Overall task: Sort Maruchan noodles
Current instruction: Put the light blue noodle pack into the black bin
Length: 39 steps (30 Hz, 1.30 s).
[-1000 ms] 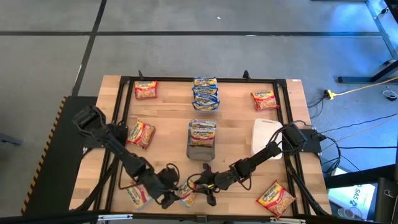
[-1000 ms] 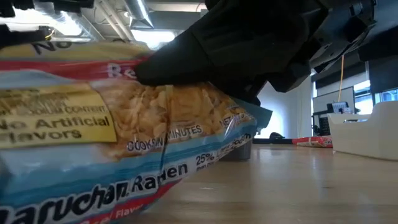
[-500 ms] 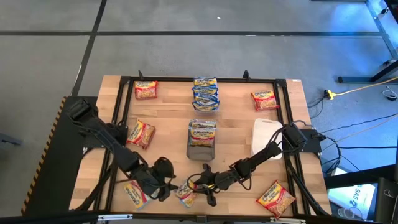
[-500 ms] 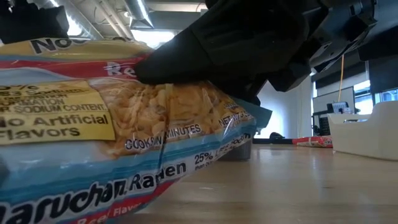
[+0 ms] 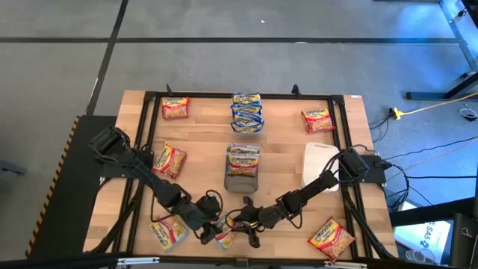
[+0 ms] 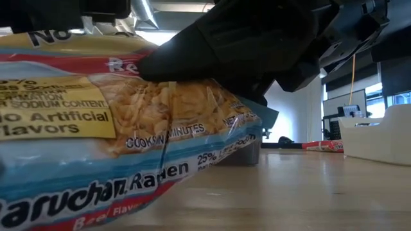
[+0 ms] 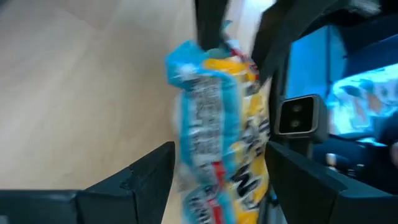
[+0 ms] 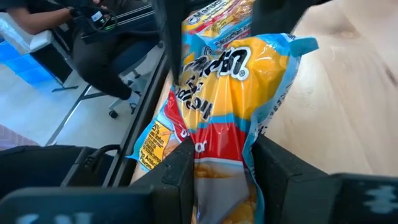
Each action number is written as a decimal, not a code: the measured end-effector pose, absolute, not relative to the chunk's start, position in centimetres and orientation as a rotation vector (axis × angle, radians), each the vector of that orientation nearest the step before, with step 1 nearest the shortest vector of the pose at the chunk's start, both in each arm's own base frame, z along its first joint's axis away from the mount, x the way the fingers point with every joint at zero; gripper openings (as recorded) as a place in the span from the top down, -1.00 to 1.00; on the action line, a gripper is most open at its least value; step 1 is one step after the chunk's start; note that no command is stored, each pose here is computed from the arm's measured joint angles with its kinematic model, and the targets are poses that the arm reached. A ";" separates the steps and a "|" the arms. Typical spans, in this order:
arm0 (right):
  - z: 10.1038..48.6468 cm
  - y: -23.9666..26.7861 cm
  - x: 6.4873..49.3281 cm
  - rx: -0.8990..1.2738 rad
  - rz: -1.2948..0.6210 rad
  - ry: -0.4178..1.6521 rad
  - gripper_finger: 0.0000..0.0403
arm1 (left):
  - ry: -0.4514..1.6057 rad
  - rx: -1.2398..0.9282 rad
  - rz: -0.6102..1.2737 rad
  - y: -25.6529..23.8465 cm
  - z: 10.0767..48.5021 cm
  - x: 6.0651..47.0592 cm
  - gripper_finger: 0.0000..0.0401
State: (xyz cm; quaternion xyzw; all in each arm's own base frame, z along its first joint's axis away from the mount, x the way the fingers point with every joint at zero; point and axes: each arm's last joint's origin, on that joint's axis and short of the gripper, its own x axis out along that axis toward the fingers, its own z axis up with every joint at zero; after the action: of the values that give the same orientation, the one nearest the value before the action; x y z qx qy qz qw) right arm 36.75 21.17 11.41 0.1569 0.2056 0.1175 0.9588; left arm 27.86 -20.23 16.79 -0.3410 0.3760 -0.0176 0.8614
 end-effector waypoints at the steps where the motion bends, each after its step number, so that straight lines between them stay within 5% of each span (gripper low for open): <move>1: 11.4 21.1 36.8 0.316 0.230 0.413 0.46 | 0.784 -0.721 -0.043 -20.2 16.9 28.0 -0.22; 8: 11.9 21.2 36.9 0.309 0.225 0.359 0.46 | 0.786 -0.755 -0.080 -19.9 17.0 28.4 -0.16; 17: 12.6 21.3 37.3 0.304 0.226 0.305 0.44 | 0.788 -0.731 -0.098 -19.9 17.1 28.5 0.26; 29: 17.6 20.0 34.8 0.161 0.379 0.602 -0.21 | 0.726 -0.552 -0.133 -18.5 19.7 27.9 0.47; 39: 22.6 21.4 27.5 -0.089 0.341 0.764 -0.33 | 0.532 -0.252 -0.073 -13.2 25.6 28.8 0.47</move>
State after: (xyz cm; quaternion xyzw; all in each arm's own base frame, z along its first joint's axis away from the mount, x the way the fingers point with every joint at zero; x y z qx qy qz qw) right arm 27.46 21.38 22.59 -0.0431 0.3708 0.1655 0.9128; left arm 28.77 -13.19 25.60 -0.1242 0.2622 -0.0360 0.9563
